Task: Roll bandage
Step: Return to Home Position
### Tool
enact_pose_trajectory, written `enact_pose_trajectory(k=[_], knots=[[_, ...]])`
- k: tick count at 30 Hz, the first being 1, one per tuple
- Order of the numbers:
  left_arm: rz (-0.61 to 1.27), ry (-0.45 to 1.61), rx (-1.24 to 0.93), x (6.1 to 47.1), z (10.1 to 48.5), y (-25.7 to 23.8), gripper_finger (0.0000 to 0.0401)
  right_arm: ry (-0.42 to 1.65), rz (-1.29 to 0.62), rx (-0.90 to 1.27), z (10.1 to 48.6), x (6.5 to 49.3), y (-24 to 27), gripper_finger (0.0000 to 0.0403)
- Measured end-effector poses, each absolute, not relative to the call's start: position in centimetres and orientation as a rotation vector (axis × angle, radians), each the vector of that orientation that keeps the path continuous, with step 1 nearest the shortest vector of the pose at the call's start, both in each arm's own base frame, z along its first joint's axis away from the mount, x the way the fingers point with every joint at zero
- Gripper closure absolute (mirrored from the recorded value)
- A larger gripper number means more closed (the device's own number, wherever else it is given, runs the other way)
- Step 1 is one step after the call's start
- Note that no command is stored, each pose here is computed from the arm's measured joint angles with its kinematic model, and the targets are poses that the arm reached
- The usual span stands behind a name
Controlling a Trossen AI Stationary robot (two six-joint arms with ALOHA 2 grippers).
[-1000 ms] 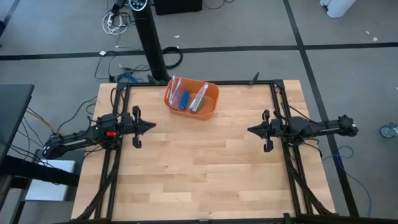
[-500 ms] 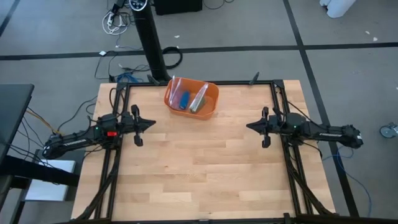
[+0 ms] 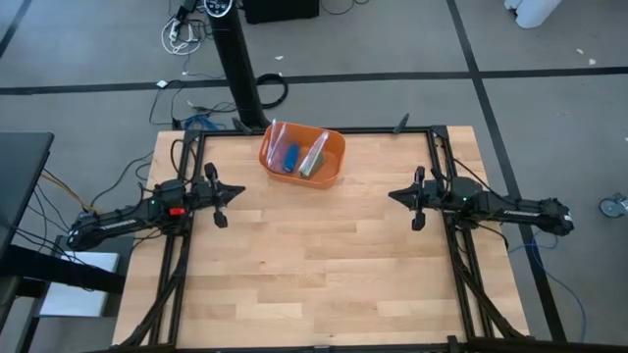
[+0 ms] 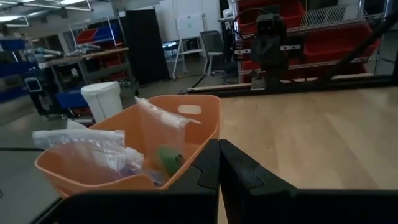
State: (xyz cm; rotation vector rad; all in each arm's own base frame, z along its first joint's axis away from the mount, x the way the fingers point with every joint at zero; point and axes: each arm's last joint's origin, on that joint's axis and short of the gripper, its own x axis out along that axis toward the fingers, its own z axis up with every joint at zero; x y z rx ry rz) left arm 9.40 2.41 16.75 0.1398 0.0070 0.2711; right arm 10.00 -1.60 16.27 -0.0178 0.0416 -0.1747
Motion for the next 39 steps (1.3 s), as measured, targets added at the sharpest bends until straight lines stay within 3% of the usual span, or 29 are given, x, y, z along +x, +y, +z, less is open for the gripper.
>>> enact_pose_trajectory(k=[15,39], knots=[[0.283,-0.098,0.157,9.35,17.72,2.41,0.0390,0.039,-0.177,-0.018,16.29,10.00,-1.61,0.0378],[0.282,-0.102,0.157,9.34,17.77,2.40,0.0390,0.040,-0.177,-0.018,16.26,10.00,-1.61,0.0380]])
